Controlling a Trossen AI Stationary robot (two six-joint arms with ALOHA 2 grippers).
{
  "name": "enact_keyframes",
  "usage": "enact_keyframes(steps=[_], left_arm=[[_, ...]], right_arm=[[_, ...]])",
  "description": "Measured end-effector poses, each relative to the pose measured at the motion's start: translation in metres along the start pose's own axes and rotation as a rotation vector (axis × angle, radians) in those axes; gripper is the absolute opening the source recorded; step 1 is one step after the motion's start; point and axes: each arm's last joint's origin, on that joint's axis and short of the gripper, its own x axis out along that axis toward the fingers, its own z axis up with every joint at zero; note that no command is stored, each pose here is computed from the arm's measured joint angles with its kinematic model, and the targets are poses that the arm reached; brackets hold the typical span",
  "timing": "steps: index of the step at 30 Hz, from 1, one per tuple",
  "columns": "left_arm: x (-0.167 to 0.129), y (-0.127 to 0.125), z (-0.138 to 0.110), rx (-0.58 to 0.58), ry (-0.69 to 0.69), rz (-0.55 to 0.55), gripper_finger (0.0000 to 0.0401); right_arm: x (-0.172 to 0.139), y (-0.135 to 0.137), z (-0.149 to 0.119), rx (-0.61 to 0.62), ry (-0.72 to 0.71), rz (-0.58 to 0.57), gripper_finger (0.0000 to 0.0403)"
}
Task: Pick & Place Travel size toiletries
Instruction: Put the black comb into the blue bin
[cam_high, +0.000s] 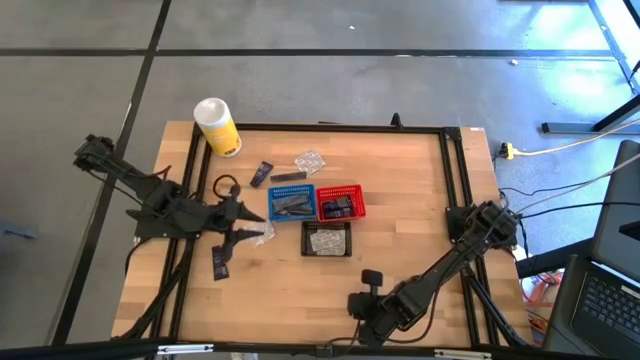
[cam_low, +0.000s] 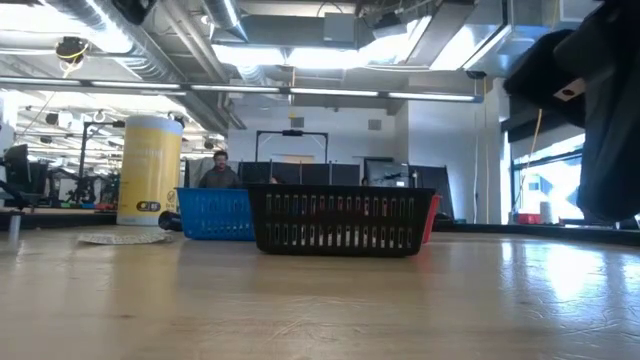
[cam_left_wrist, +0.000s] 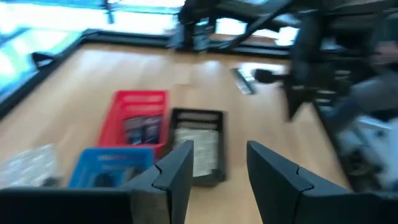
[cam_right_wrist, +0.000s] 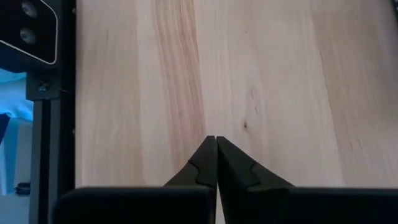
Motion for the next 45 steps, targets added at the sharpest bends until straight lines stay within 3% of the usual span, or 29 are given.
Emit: enact_keyframes(steps=[4, 8, 12, 16, 26, 31, 39, 45], left_arm=[[0.006, -0.007, -0.003, -0.023, -0.087, -0.164, 0.0143], [0.021, -0.006, -0.032, -0.042, -0.133, -0.305, 0.0143], [0.028, 0.008, -0.066, -0.065, -0.112, -0.271, 0.0143], [0.019, 0.024, -0.077, -0.09, -0.174, -0.248, 0.0143], [-0.011, 0.048, -0.078, 0.021, -0.281, -0.168, 0.0143], [-0.018, 0.052, -0.074, 0.034, -0.345, -0.114, 0.0143], [-0.019, 0.053, -0.074, 0.03, -0.351, -0.102, 0.0143], [-0.019, 0.053, -0.074, 0.014, -0.348, -0.105, 0.0143]], right_arm=[[0.004, -0.007, 0.006, 0.007, 0.026, 0.018, 0.0002], [0.005, -0.013, 0.013, -0.005, 0.046, 0.041, 0.0001], [-0.004, -0.018, 0.021, -0.02, 0.023, 0.061, 0.0001], [-0.019, -0.023, 0.023, -0.011, -0.014, 0.096, 0.0001], [-0.046, -0.075, -0.012, 0.167, -0.279, 0.313, 0.0], [-0.063, -0.101, -0.024, 0.159, -0.436, 0.389, 0.0], [-0.091, -0.123, -0.026, -0.001, -0.645, 0.236, 0.0011], [-0.098, -0.126, -0.025, -0.112, -0.674, 0.182, 0.0025]])
